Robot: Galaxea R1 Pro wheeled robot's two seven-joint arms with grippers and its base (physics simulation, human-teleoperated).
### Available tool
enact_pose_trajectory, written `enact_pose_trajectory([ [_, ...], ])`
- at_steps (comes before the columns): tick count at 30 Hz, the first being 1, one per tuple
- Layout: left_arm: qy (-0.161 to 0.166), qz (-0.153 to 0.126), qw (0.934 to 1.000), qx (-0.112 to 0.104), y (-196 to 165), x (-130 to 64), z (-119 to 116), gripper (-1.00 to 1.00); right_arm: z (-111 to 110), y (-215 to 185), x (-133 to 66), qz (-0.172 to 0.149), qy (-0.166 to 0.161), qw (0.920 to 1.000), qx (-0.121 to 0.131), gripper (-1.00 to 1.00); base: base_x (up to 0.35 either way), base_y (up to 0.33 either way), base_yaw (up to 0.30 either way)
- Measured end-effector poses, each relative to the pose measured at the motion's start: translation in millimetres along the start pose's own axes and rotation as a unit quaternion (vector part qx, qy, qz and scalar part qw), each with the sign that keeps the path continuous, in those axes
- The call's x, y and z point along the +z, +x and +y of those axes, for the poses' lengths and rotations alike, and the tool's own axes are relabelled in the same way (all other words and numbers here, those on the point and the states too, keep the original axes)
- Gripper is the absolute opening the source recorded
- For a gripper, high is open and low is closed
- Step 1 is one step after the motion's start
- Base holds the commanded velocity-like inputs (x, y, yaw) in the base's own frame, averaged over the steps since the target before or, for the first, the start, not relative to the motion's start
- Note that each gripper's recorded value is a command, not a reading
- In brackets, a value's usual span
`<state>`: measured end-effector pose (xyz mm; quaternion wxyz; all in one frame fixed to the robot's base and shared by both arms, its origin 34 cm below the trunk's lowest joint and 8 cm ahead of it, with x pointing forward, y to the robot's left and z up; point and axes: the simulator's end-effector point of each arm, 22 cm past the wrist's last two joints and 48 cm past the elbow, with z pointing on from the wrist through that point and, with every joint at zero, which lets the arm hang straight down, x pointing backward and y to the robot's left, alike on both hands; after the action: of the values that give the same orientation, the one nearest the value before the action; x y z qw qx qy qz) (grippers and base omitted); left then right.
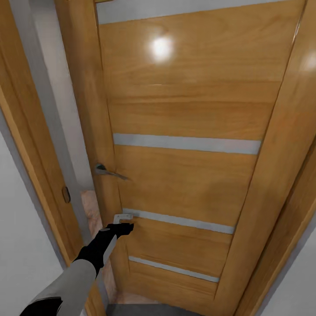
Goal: Move the two storage containers from the living room to the garage. In the garage, place one container on the floor and stack the other container on top of it (either order is fine).
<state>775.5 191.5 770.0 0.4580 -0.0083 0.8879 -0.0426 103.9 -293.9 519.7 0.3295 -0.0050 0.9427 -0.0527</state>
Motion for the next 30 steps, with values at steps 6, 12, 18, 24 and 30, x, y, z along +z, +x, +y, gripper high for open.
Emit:
enact_pose_trajectory([
  [6,-0.001,-0.001,1.0000,0.001,-0.5,0.4,0.0,1.00,0.0,0.0,0.1,0.000,0.000,1.0000,0.000,1.00,0.071,0.000,0.000],
  [12,-0.001,-0.001,1.0000,0.001,-0.5,0.2,-0.4,1.00,0.0,-0.1,0.1,0.000,0.000,1.0000,0.000,1.00,0.057,0.000,0.000],
  [18,0.000,0.001,1.0000,0.000,0.4,0.0,-0.3,1.00,0.1,0.0,0.0,0.000,0.000,1.0000,0.000,1.00,0.288,0.000,0.000],
  [24,0.000,0.000,1.0000,0.001,0.0,0.4,-0.8,1.00,0.1,0.0,0.1,0.000,0.000,1.0000,0.000,1.00,0.069,0.000,0.000],
  [30,0.000,0.000,1.0000,0.001,0.0,0.4,-0.9,1.00,0.0,-0.1,0.2,0.000,0.000,1.0000,0.000,1.00,0.008,0.000,0.000],
])
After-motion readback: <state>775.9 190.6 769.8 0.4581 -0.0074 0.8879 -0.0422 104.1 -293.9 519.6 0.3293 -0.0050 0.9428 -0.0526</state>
